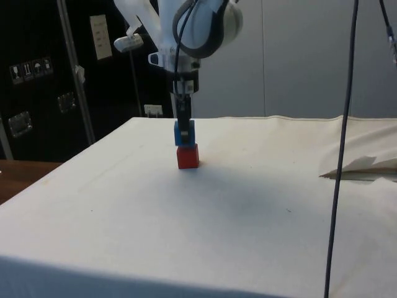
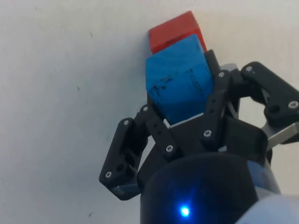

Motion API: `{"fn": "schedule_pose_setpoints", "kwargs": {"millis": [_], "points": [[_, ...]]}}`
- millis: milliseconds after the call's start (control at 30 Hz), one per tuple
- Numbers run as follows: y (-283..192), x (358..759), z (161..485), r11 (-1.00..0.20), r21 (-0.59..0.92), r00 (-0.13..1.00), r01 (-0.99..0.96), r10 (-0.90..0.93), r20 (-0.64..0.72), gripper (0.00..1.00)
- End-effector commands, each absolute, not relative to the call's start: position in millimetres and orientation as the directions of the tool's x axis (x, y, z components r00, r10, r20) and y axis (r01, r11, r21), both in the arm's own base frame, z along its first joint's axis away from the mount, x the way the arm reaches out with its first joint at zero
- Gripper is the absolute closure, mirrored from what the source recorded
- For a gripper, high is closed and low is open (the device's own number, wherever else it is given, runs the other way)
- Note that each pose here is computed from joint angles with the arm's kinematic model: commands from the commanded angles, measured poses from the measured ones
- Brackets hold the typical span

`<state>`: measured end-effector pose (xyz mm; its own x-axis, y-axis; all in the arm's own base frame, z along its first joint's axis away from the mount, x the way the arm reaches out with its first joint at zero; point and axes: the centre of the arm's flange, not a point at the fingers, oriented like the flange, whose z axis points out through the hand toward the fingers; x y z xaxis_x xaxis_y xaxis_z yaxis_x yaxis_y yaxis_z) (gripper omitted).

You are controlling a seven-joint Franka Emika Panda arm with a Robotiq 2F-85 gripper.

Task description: Stack the two cubes.

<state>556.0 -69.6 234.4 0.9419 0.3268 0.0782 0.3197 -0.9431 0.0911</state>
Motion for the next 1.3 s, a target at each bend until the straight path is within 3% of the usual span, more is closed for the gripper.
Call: {"fn": "schedule_pose_setpoints", "kwargs": {"millis": [0,400,467,500,600,667,733,1267], "points": [[-69.8,557.0,233.3,-0.944,0.084,0.941,0.32,0.327,0.09,1.0],[-73.1,557.0,231.2,-0.945,0.088,0.942,0.316,0.323,0.086,0.97],[-73.7,556.0,231.4,-0.944,0.095,0.943,0.315,0.322,0.079,0.84],[-73.7,556.9,231.2,-0.945,0.087,0.943,0.315,0.322,0.086,0.84],[-73.7,556.9,231.2,-0.945,0.088,0.942,0.316,0.323,0.086,0.55],[-73.7,556.9,231.1,-0.945,0.087,0.943,0.315,0.323,0.087,0.21],[-73.7,556.9,231.1,-0.945,0.087,0.943,0.315,0.323,0.087,0.03],[-76.1,555.0,241.7,-0.95,0.092,0.948,0.299,0.307,0.086,0.0]]}}
